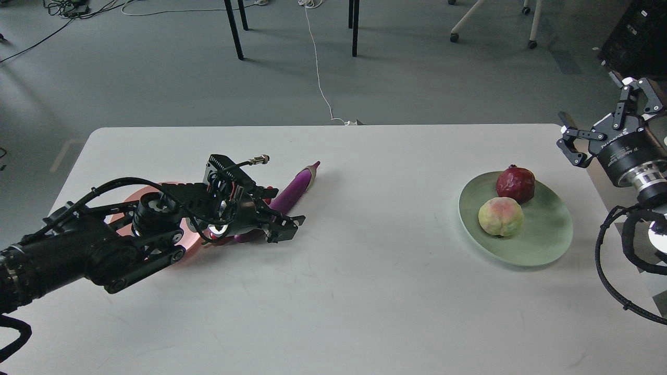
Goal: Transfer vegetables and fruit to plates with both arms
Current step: 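Reach the left hand down and grasp the purple eggplant, then lift the eggplant with the left hand and lay it on the pink plate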
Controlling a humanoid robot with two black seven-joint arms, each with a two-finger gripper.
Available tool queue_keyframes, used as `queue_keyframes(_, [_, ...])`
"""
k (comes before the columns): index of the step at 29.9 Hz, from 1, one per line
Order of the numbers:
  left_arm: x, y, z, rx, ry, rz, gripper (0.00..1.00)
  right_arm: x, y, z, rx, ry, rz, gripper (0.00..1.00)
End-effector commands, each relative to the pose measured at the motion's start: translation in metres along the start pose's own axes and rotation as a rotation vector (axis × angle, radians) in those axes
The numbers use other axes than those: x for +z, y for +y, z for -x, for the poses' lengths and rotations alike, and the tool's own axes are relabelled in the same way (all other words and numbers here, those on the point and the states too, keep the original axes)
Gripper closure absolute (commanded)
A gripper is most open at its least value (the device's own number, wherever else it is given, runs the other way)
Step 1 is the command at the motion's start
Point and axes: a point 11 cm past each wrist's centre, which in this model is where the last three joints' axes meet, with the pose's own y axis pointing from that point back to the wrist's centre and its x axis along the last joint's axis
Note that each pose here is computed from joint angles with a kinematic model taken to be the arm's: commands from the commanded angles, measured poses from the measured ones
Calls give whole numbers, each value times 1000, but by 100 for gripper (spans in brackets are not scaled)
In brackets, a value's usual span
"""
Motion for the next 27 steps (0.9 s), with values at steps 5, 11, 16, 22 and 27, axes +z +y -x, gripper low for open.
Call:
queue_keyframes(5, [-5,-3,11,-12,11,-18,13,3,2,-1,2,7,10,1])
queue_keyframes(11, [-15,-2,24,25,14,-49,35,1,1,-3,16,12,5,1])
queue_keyframes(16, [-10,-2,25,26,20,-31,65,2,1,-3,17,15,7,1])
queue_keyframes(22, [-2,6,11,61,12,14,82,-1,-2,-2,28,25,0,1])
queue_keyframes(27, [-9,44,-12,130,25,31,82,-4,-3,-1,30,31,-5,1])
